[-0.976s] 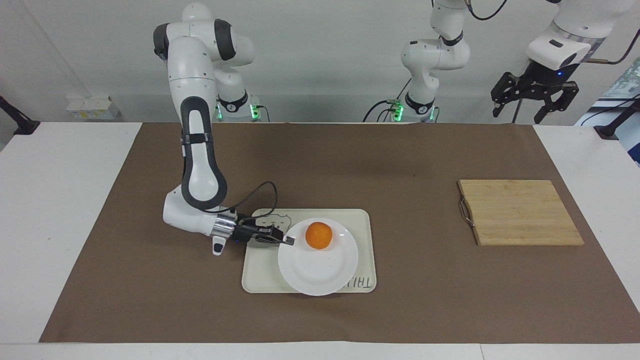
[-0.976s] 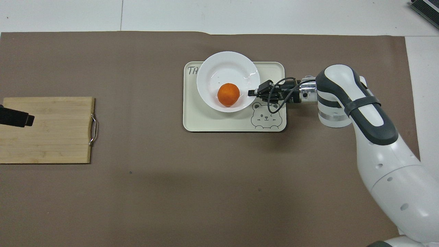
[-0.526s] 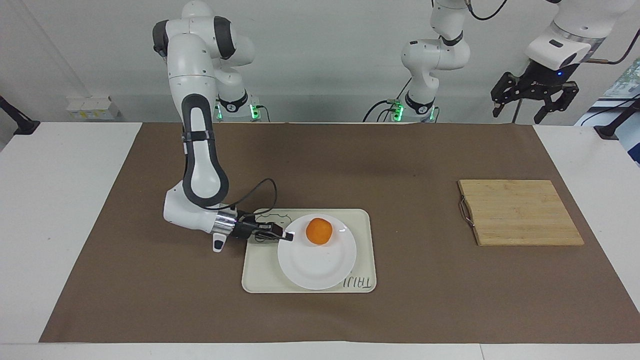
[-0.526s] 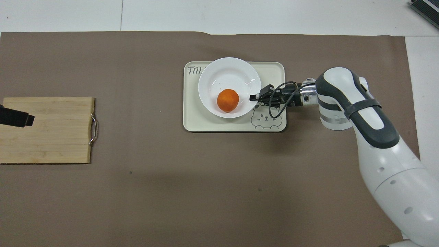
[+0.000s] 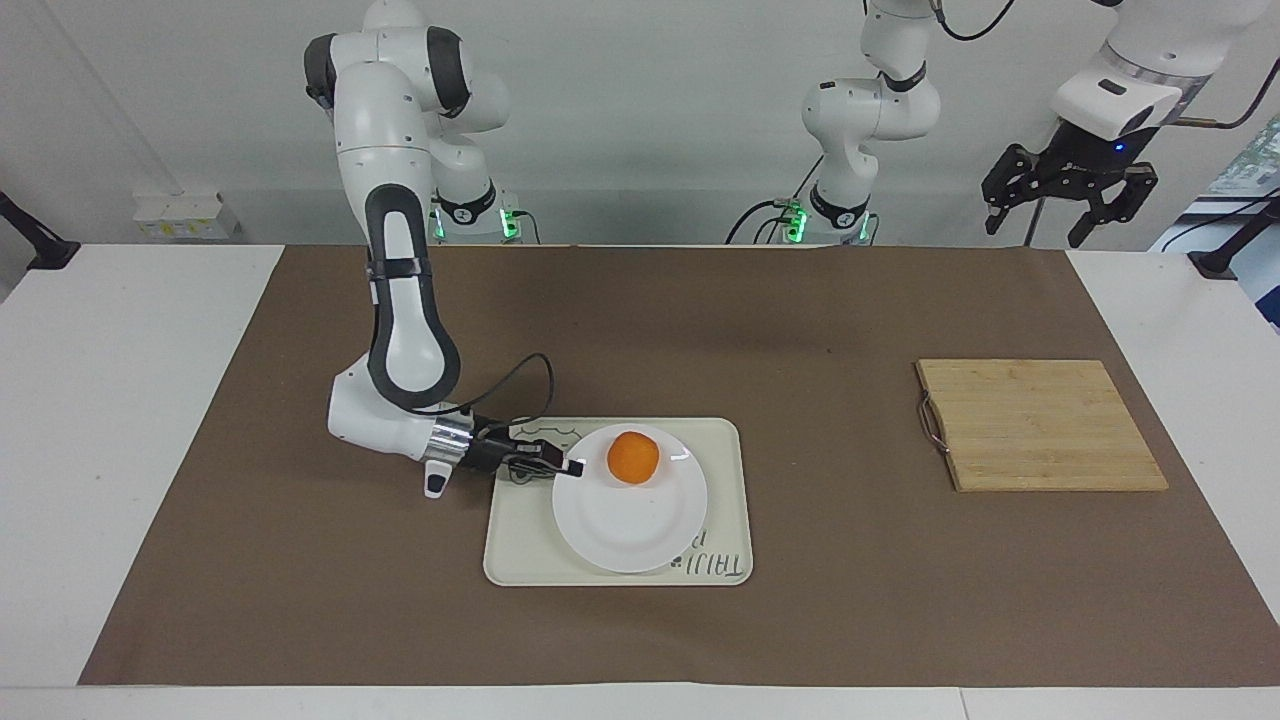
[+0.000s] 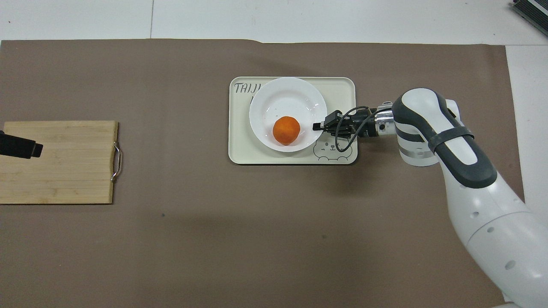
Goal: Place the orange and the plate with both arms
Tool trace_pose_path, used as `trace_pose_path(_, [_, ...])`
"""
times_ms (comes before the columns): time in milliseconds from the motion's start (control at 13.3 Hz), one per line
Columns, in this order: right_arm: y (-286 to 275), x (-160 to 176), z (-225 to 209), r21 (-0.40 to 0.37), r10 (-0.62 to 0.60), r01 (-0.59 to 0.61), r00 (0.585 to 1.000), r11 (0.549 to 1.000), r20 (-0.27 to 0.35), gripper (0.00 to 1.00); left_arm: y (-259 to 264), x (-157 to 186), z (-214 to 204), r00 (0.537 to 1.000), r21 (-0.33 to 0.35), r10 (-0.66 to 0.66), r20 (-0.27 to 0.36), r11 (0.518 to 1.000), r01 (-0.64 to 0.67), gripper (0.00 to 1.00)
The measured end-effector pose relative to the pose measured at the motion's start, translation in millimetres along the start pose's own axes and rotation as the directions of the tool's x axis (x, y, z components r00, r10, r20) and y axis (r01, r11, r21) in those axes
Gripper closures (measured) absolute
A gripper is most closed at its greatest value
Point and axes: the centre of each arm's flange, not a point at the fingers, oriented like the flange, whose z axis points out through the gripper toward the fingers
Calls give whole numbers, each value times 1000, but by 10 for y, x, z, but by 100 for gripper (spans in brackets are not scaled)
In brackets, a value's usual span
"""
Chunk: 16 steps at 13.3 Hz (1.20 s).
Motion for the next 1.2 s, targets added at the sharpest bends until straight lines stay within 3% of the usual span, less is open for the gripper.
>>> trace_pose_path(150, [-7,-8,0,-1,-1,1,1000,1000,0,95,0,0,0,1000,0,0,0,1000,0,0])
trace_pose_path(225, [-16,-13,-7,-7,-6,6,1000,1000,2,87,0,0,0,1000,0,0,0,1000,0,0])
trace_pose_path(526, [-121,-39,-116,-111,-87,90,996,990,28,48,0,0,0,1000,0,0,0,1000,0,0])
trace_pose_path(826, [-453,-57,-443,-321,-194,189,981,928,19,4,0,0,0,1000,0,0,0,1000,0,0])
trace_pose_path(1201, [-806,-151,-785,-575,-293,276,954,770,66,0,0,0,0,1000,0,0,0,1000,0,0])
